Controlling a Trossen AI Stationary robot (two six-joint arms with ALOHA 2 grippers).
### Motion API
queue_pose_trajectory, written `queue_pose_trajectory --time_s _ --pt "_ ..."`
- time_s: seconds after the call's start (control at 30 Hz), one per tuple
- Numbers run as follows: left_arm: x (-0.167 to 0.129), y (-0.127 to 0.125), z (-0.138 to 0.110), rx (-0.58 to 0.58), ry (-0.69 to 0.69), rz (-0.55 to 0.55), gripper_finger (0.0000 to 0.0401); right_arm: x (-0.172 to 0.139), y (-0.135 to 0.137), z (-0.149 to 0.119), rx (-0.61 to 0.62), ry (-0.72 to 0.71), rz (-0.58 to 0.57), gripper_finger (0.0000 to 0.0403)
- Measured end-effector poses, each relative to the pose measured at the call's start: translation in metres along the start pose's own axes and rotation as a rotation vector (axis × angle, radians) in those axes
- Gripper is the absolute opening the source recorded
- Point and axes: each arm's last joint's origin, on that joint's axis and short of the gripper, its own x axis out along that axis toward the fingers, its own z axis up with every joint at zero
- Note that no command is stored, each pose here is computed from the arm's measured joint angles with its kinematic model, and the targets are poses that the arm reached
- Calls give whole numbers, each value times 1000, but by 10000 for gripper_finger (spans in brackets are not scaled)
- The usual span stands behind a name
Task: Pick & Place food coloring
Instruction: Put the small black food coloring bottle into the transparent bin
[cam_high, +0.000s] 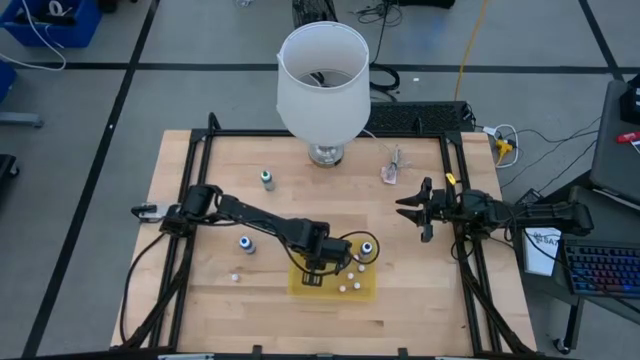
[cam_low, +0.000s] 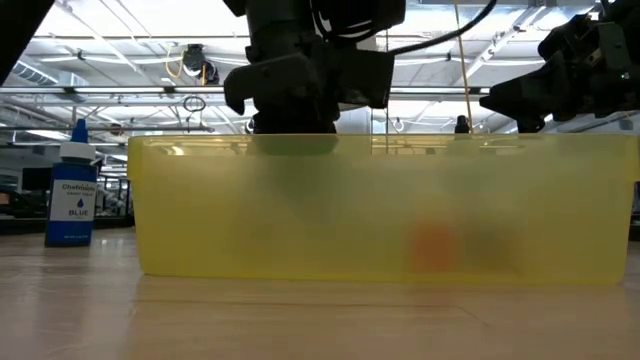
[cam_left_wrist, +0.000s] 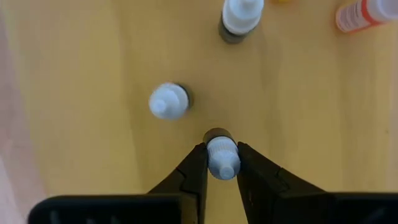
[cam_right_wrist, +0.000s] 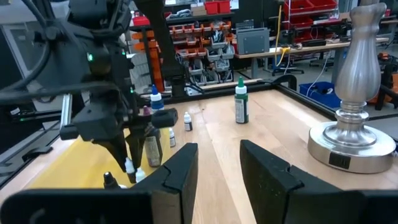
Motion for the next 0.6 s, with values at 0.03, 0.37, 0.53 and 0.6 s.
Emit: queue_pose_trajectory --time_s 0.03,0.37,0.53,0.6 --pt "0 0 0 0 2 -1 74 0 0 0 0 1 0 112" --pt "0 1 0 -24 -4 25 96 0 0 0 0 1 0 112" --pt "0 1 0 -48 -5 26 98 0 0 0 0 -1 0 112" --pt "0 1 0 -52 -5 26 98 0 0 0 0 -1 0 112"
